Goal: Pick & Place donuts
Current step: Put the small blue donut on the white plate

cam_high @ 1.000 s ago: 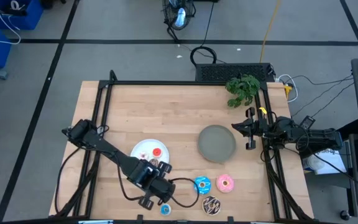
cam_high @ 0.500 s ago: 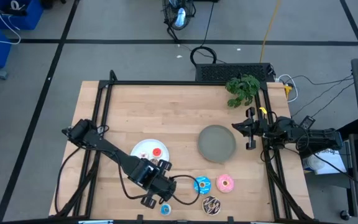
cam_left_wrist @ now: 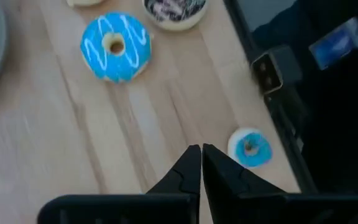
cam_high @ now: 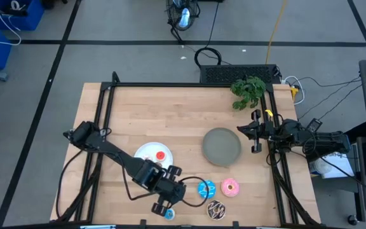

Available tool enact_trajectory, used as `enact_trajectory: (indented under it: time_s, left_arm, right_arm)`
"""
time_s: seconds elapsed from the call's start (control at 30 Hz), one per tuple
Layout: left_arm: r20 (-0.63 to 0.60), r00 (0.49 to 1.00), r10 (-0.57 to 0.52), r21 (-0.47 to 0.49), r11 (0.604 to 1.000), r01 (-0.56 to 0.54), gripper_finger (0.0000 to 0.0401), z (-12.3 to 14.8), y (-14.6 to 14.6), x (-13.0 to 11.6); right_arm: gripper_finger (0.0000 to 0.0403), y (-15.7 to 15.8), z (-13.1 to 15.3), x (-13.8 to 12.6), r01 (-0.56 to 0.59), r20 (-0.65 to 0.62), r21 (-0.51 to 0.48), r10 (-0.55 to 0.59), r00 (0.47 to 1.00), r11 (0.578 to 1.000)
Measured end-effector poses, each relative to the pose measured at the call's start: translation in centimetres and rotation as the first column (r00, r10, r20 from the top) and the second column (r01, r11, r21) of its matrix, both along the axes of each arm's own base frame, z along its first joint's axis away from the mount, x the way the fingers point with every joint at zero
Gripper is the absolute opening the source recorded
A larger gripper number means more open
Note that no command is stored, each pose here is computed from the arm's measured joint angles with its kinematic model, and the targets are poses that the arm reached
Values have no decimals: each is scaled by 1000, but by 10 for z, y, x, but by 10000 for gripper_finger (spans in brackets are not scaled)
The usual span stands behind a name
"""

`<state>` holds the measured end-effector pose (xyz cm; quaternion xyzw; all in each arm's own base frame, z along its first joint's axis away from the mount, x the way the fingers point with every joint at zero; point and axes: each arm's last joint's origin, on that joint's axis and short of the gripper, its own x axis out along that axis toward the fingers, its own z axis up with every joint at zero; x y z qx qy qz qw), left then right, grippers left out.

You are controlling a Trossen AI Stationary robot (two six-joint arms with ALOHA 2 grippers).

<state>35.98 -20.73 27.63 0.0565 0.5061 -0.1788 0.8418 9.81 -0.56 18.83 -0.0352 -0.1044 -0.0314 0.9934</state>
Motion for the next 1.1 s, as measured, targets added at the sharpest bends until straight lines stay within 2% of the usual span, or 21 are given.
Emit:
enact_trajectory:
  time_s: [0.13,0.3,0.6,0.83,1.1]
  left_arm:
    - [6,999,-35,3,999,35,5,0,-3,-2]
    - [-8,1000,5,-49,999,-6,6,-5,-7,3]
    - [15,997,-74,-119,990,75,4,-13,-32,7]
    - [54,991,-122,-41,991,124,25,-15,-41,1]
    - [51,996,-73,37,997,71,79,-30,-48,2]
  right_arm:
    - [0,0,0,0,0,0,0,0,1000,1000]
    - [0,0,0,0,0,0,-1,0,1000,1000]
    - [0,0,1,0,4,8,0,-4,1000,1000]
    - [0,0,1,0,2,5,0,-2,1000,1000]
    - [0,0,1,0,0,5,0,0,1000,1000]
